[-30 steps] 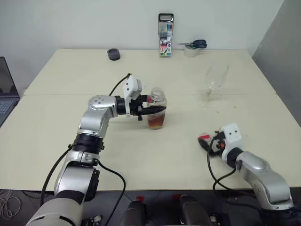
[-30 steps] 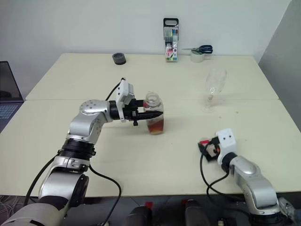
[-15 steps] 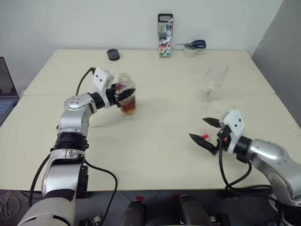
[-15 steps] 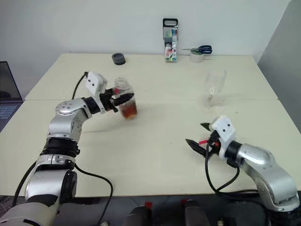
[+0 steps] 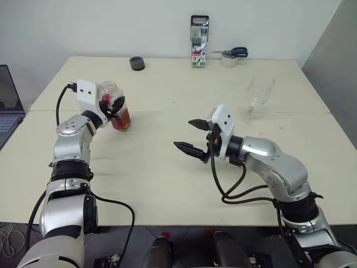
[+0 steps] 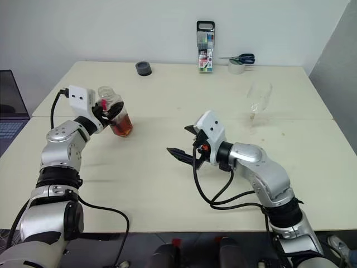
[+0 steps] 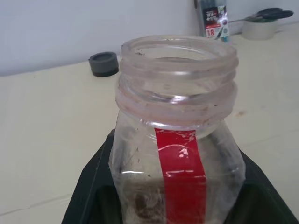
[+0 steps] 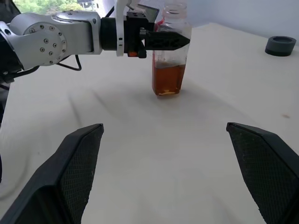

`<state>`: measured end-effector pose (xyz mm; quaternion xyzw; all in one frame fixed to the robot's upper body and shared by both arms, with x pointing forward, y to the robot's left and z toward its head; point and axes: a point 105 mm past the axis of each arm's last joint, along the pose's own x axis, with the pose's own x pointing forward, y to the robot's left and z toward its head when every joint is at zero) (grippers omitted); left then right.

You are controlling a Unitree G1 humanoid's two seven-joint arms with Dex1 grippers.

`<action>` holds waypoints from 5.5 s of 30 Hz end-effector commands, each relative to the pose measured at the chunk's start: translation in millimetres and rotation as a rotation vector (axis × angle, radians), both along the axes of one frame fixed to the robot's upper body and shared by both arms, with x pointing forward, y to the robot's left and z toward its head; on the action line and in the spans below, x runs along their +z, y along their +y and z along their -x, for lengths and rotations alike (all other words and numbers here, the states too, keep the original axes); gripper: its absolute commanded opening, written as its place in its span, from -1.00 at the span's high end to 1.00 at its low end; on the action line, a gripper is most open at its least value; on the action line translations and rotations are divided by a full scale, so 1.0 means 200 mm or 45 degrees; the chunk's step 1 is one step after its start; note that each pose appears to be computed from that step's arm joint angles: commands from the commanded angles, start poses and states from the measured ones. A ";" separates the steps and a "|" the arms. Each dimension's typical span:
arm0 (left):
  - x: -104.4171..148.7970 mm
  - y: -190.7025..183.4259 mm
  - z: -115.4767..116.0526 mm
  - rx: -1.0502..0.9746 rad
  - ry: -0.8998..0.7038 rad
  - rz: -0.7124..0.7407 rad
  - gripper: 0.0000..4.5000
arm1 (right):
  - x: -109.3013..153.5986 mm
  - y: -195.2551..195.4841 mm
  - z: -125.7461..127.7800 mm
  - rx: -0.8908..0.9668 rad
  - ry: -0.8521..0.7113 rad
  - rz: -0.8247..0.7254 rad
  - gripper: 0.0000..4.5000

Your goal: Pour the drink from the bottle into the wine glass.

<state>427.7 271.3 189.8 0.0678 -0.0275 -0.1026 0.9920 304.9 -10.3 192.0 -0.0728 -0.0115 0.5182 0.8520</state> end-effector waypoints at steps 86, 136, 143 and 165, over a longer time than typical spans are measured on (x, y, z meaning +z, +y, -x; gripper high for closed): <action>-0.09 -0.58 0.41 -0.626 -0.124 -0.197 -0.96 | -0.27 -0.84 -0.38 -1.352 0.053 -0.273 -1.00; -0.07 -0.27 0.49 -0.393 -0.017 -0.174 -1.00 | -0.16 0.15 -0.39 -0.321 -0.020 -0.203 0.94; -0.09 -0.30 0.56 -0.505 0.025 -0.141 -1.00 | -0.23 0.22 -0.40 -0.305 -0.027 -0.136 0.94; -0.04 -0.37 0.56 -0.642 -0.040 -0.225 -1.00 | -0.27 0.23 -0.41 -0.298 0.020 -0.190 -0.77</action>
